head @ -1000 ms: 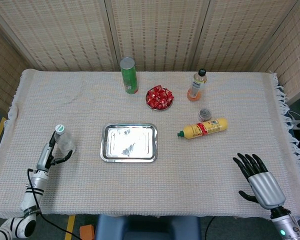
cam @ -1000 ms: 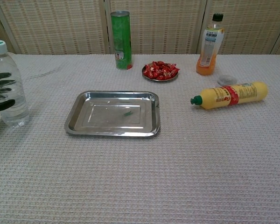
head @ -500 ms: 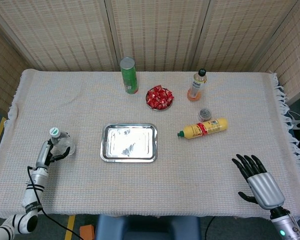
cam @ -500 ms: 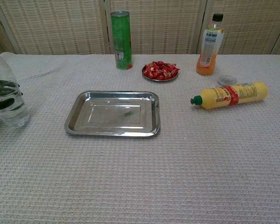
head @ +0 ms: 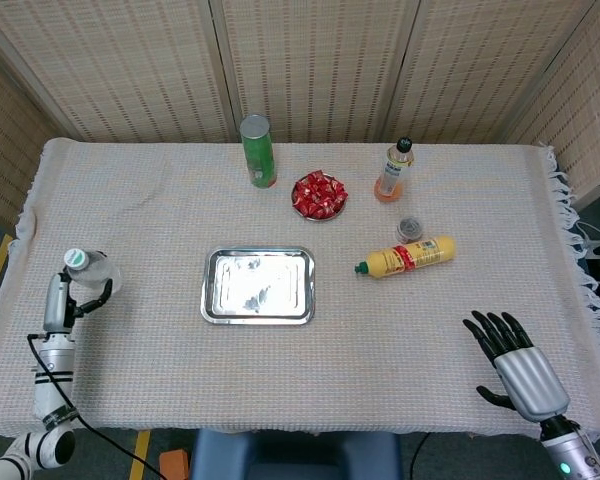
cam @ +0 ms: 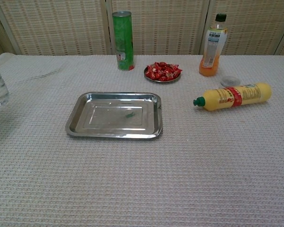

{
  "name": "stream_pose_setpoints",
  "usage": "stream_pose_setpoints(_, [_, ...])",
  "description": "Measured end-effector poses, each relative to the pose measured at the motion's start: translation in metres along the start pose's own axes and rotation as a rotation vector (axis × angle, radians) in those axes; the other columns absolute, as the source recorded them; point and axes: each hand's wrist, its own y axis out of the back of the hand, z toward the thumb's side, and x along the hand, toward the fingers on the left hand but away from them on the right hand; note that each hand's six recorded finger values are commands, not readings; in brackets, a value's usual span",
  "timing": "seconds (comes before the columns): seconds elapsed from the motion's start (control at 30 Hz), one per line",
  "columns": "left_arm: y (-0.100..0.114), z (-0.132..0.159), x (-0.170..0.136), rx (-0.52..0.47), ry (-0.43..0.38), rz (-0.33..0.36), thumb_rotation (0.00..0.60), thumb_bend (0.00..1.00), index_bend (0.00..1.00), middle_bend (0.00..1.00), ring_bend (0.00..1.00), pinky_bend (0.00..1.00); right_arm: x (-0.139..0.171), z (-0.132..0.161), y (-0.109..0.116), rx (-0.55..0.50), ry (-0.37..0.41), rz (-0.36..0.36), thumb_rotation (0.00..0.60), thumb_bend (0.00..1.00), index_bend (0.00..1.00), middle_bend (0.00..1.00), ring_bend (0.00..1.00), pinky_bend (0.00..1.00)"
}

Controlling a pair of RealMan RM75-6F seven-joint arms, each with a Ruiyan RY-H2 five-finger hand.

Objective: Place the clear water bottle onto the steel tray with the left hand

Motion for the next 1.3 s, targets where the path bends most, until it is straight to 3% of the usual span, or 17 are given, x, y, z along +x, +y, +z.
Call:
stream_pose_setpoints(0.13, [0.047, -0.008, 0.011, 0.003, 0.004, 0.181, 0.6, 0.49, 0.37, 0.33, 0.18, 0.29, 0.001, 0.002, 0.0, 0.002, 0.008, -0.003, 0.6, 0.05, 0.0, 0.0, 0.0, 0.0])
stream_pose_setpoints(0.2, [0.05, -0.008, 0.011, -0.019, 0.001, 0.187, 0.6, 0.49, 0.37, 0.33, 0.18, 0.29, 0.001, 0.002, -0.001, 0.003, 0.01, 0.003, 0.6, 0.05, 0.0, 0.0, 0.0, 0.0])
stream_pose_setpoints(0.3, [0.029, 0.001, 0.003, -0.087, -0.017, 0.104, 0.6, 0.49, 0.37, 0.33, 0.18, 0.29, 0.0, 0.003, -0.003, 0.006, 0.012, 0.013, 0.6, 0.05, 0.0, 0.0, 0.0, 0.0])
stream_pose_setpoints(0.53, [-0.072, 0.065, -0.054, -0.327, -0.085, -0.271, 0.6, 0.49, 0.36, 0.33, 0.17, 0.29, 0.001, 0.001, -0.002, 0.001, 0.012, 0.013, 0.6, 0.05, 0.0, 0.0, 0.0, 0.0])
stream_pose_setpoints(0.6, [-0.084, 0.078, -0.063, -0.357, -0.094, -0.312, 0.6, 0.49, 0.36, 0.32, 0.16, 0.29, 0.002, 0.002, -0.001, 0.001, 0.015, 0.01, 0.6, 0.05, 0.0, 0.0, 0.0, 0.0])
stream_pose_setpoints(0.73, [-0.084, 0.078, -0.059, -0.336, -0.081, -0.307, 0.6, 0.49, 0.34, 0.31, 0.15, 0.28, 0.003, 0.003, -0.001, 0.001, 0.02, 0.006, 0.6, 0.05, 0.0, 0.0, 0.0, 0.0])
stream_pose_setpoints(0.9, [-0.056, 0.059, -0.036, -0.228, -0.072, -0.246, 0.6, 0.49, 0.34, 0.3, 0.15, 0.28, 0.002, 0.003, -0.002, 0.002, 0.017, 0.01, 0.6, 0.05, 0.0, 0.0, 0.0, 0.0])
stream_pose_setpoints(1.13, [-0.028, 0.116, -0.031, -0.23, -0.207, -0.187, 0.6, 0.49, 0.33, 0.3, 0.14, 0.28, 0.0, 0.004, -0.004, 0.007, 0.015, 0.017, 0.6, 0.05, 0.0, 0.0, 0.0, 0.0])
stream_pose_setpoints(1.3, [-0.041, 0.132, -0.043, -0.266, -0.177, -0.244, 0.6, 0.48, 0.31, 0.3, 0.15, 0.28, -0.001, 0.006, -0.006, 0.01, 0.023, 0.023, 0.6, 0.05, 0.0, 0.0, 0.0, 0.0])
